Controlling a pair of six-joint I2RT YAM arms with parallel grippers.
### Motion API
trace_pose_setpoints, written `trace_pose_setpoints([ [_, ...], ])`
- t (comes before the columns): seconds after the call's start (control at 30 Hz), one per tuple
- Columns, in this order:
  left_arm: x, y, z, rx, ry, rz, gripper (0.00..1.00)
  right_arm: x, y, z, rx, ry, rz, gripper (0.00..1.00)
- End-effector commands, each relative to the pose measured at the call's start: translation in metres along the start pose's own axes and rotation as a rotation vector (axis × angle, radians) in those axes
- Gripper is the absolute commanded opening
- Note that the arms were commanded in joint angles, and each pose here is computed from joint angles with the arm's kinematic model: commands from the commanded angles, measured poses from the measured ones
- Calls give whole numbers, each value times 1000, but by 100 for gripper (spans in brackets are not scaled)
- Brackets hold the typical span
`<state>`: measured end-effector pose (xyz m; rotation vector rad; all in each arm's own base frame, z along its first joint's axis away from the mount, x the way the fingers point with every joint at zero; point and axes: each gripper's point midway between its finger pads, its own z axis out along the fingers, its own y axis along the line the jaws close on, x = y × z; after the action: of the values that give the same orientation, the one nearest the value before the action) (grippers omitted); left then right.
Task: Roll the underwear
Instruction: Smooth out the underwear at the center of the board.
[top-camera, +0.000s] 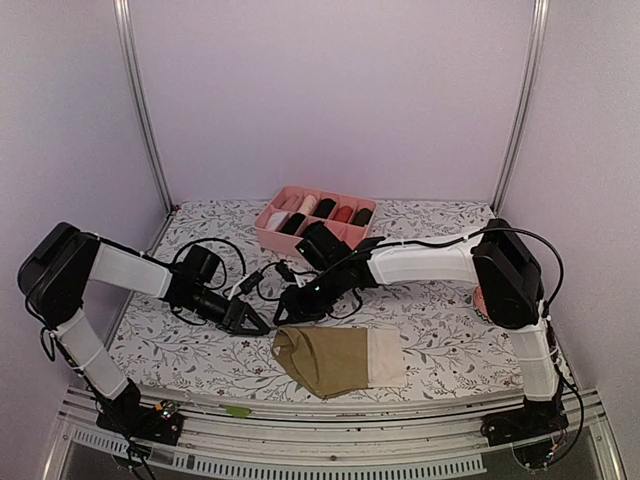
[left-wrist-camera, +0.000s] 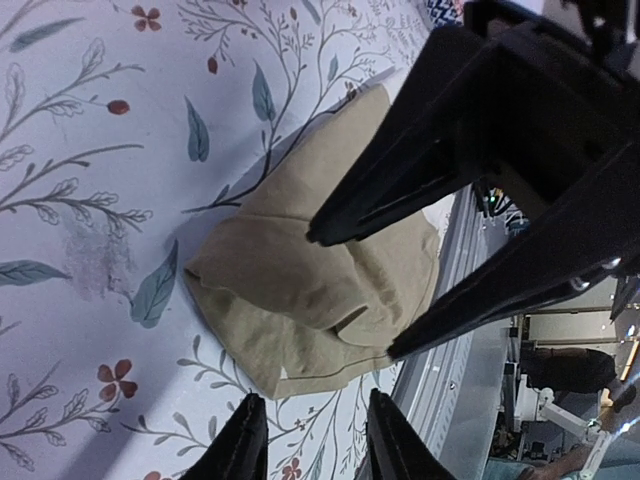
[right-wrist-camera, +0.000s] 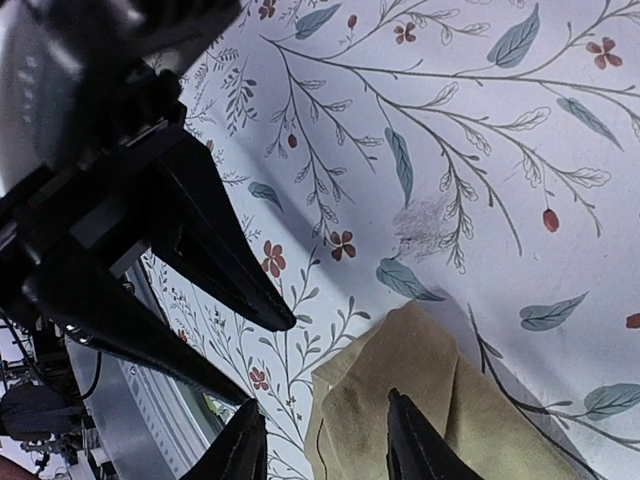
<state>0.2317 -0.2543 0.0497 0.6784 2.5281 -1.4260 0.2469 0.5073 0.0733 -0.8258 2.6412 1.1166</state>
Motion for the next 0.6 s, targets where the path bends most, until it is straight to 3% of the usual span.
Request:
trace_pose_setpoints([
  [0.0,-5,-21,-2,97,-36,10,35,1,-4,17,17,26,2,41],
  [0.2,-5,-11,3,60,-27,-25,30,8,-12,29,61,68,23,34],
  [0.37,-10,3,-2,-2,-50,-28,25,8,-17,26,105,67,33,20],
  [0.47,-13,10,-7,-35,-69,-33,24,5,-14,23,99,59,28,3],
  [0.57,-16,13,-9,-49,-80,-27,24,1,-3,21,55,52,13,0],
])
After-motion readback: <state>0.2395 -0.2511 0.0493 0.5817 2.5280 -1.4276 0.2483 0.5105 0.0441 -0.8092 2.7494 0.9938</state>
